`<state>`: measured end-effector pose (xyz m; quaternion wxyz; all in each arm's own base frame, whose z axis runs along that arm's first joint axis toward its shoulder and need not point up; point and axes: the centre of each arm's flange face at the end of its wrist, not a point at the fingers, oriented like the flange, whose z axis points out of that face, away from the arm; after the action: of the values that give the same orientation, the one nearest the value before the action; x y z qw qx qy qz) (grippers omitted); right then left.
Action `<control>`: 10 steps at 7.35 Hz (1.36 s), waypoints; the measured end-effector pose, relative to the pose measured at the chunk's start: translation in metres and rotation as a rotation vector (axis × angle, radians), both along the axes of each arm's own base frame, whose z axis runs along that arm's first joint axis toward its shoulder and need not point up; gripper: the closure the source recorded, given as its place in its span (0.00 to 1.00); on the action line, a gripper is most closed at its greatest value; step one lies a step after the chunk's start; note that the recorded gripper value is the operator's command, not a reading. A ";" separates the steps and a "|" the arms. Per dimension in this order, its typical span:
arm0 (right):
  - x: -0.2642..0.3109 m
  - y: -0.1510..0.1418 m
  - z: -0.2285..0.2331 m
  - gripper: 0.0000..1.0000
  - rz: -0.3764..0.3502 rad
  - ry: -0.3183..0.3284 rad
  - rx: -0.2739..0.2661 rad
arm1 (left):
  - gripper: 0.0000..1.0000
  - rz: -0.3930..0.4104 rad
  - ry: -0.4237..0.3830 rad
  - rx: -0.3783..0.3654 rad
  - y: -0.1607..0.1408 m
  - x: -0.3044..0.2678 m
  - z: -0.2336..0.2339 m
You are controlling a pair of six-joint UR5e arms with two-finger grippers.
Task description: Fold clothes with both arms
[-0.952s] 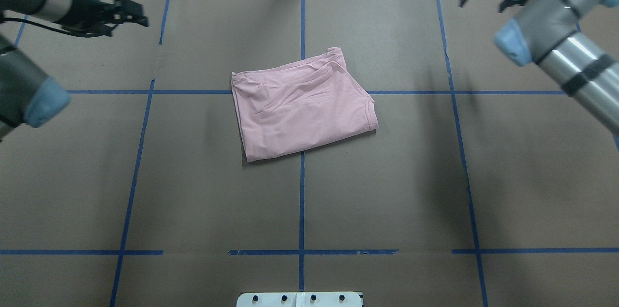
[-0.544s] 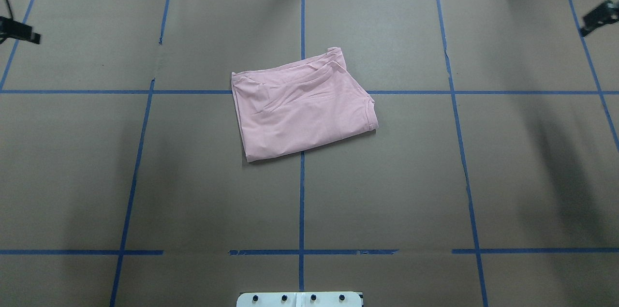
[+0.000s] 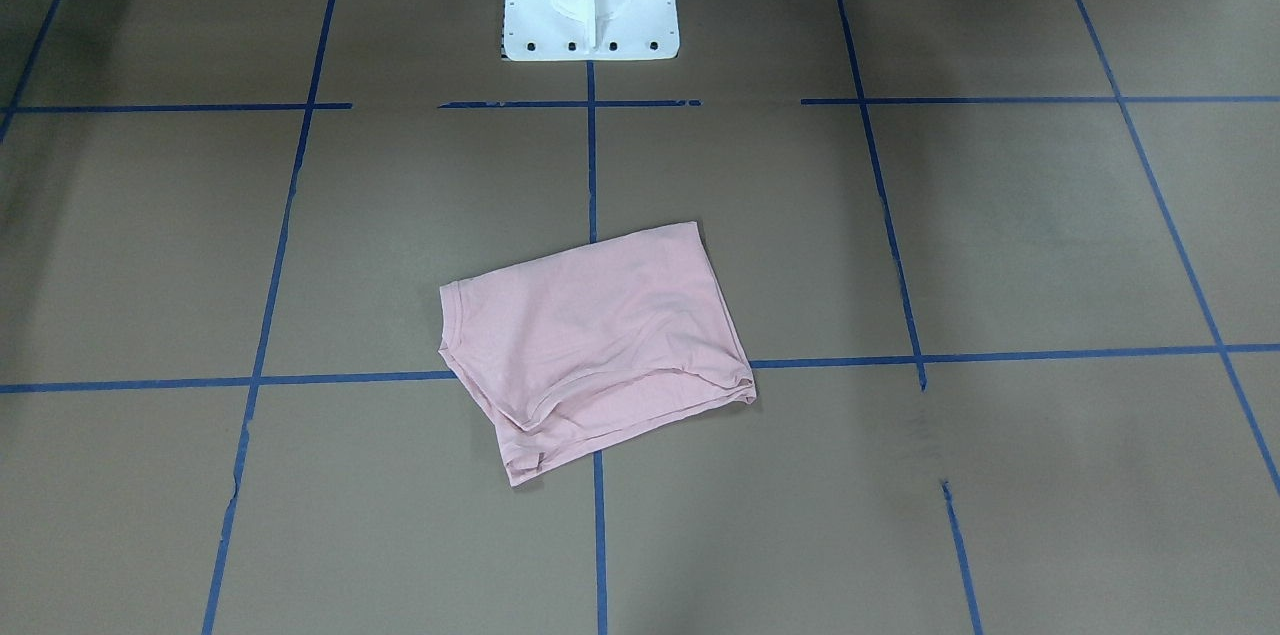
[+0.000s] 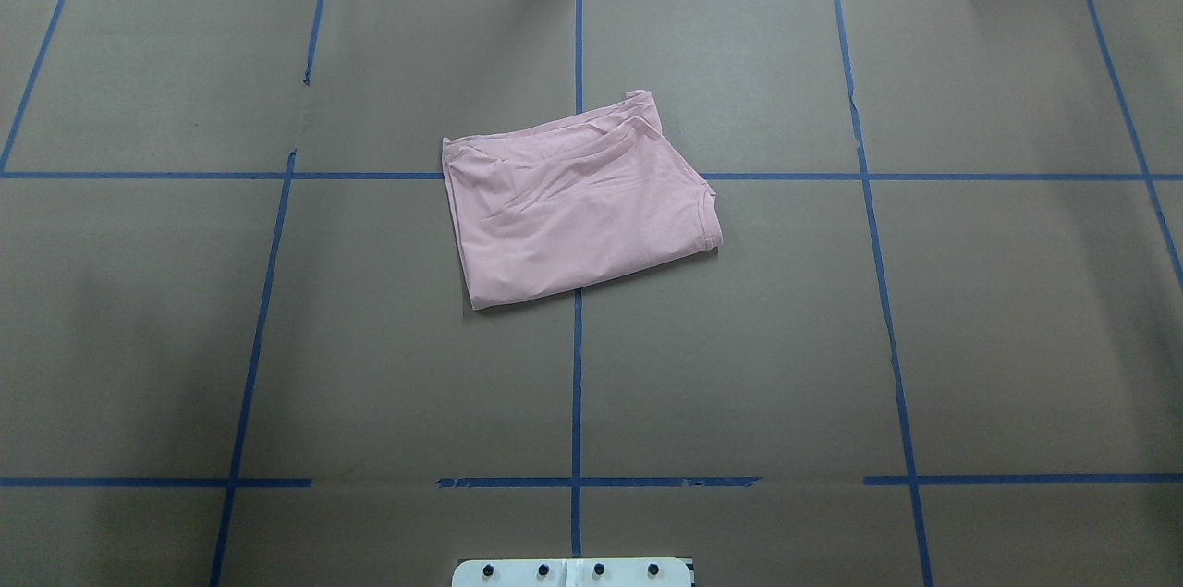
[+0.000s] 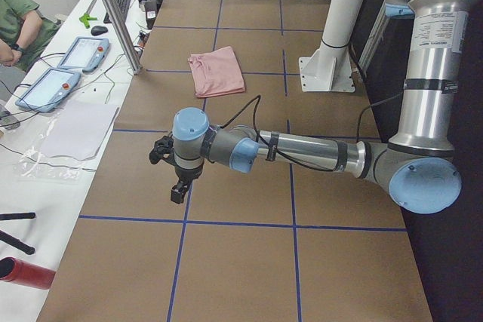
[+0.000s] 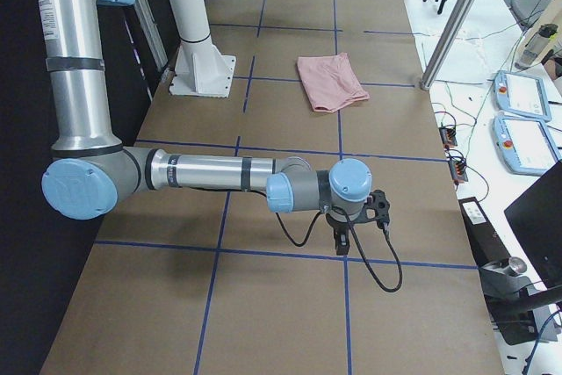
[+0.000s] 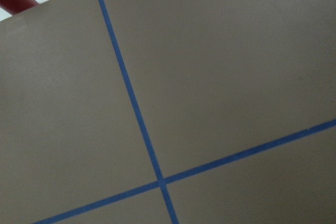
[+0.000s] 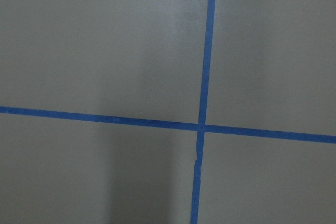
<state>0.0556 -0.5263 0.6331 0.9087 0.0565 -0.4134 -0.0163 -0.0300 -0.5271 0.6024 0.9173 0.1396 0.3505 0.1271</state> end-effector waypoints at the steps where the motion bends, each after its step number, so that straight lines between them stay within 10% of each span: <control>1: 0.001 0.005 -0.002 0.00 0.003 0.000 0.004 | 0.00 0.011 0.011 -0.002 0.001 -0.001 0.027; 10: -0.002 0.019 0.010 0.00 -0.001 0.044 -0.026 | 0.00 0.020 0.012 -0.112 0.017 -0.003 0.028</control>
<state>0.0535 -0.5077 0.6436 0.9182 0.0441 -0.3935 -0.0124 -0.0333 -0.5102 0.6303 0.9202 0.0855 0.3641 0.1157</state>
